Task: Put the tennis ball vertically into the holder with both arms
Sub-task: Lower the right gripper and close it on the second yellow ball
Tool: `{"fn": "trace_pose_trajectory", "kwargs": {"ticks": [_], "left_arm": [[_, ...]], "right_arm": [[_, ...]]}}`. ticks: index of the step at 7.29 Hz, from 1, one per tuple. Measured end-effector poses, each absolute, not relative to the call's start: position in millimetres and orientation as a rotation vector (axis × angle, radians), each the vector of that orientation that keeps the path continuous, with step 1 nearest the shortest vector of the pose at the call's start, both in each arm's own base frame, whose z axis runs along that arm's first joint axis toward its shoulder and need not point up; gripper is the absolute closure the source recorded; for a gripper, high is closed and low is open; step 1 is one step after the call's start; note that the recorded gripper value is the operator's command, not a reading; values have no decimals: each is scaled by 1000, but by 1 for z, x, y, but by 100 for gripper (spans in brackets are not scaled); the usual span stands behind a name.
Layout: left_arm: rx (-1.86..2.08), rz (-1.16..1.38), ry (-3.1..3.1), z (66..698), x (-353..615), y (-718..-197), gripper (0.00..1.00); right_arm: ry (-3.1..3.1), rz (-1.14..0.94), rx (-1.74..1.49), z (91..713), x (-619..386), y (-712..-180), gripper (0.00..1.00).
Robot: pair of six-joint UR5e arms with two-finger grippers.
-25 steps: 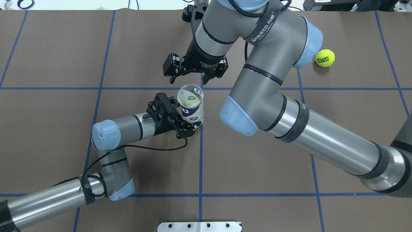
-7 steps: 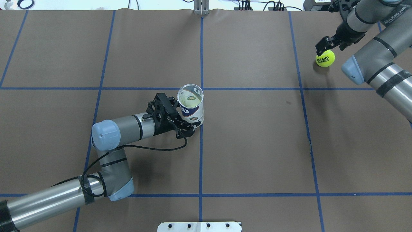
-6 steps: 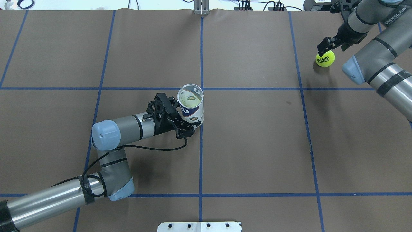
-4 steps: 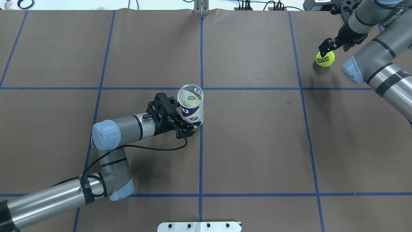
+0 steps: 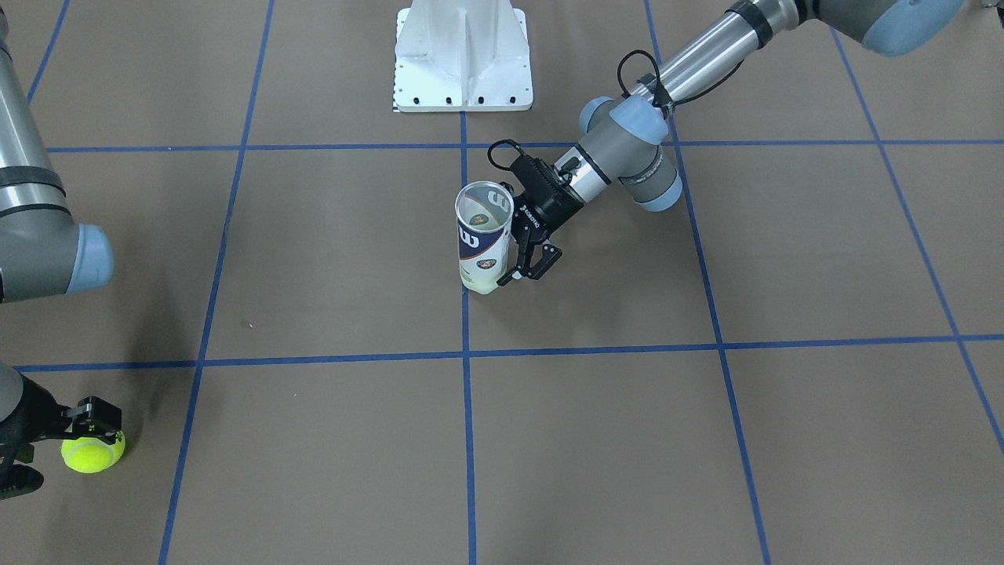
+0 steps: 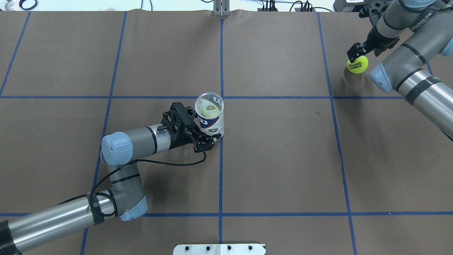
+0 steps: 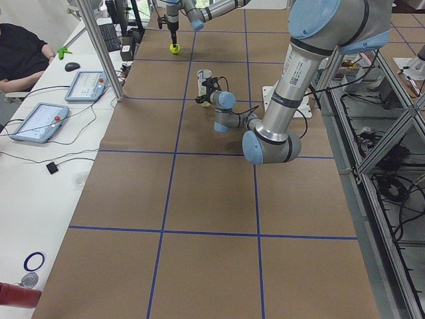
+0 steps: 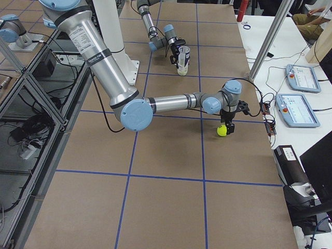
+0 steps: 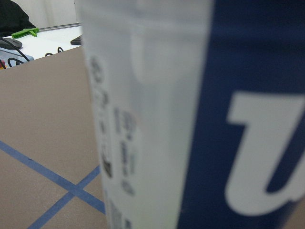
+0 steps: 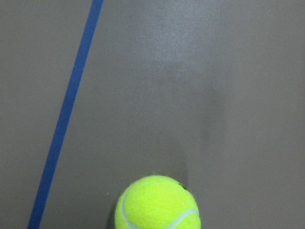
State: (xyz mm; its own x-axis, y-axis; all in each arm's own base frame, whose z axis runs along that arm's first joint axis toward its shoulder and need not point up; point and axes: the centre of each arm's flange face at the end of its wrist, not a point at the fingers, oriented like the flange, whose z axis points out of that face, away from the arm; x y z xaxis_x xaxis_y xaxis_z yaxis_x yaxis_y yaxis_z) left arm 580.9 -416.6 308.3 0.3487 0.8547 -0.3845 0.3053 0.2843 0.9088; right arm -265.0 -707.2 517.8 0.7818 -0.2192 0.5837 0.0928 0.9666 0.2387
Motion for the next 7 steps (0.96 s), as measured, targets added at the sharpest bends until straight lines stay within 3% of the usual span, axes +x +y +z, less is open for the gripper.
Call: {"fn": "trace_pose_trajectory", "kwargs": {"ticks": [5, 6, 7], "left_arm": [[1280, 524, 1211, 308, 581, -417, 1], [1279, 524, 1210, 308, 581, -417, 1], [1277, 524, 1210, 308, 582, -417, 1]], "right_arm": [[-651, -195, 202, 526, -287, -703, 2], [-648, -197, 203, 525, -289, -703, 8], [-641, -198, 208, 524, -292, -705, 47]]}}
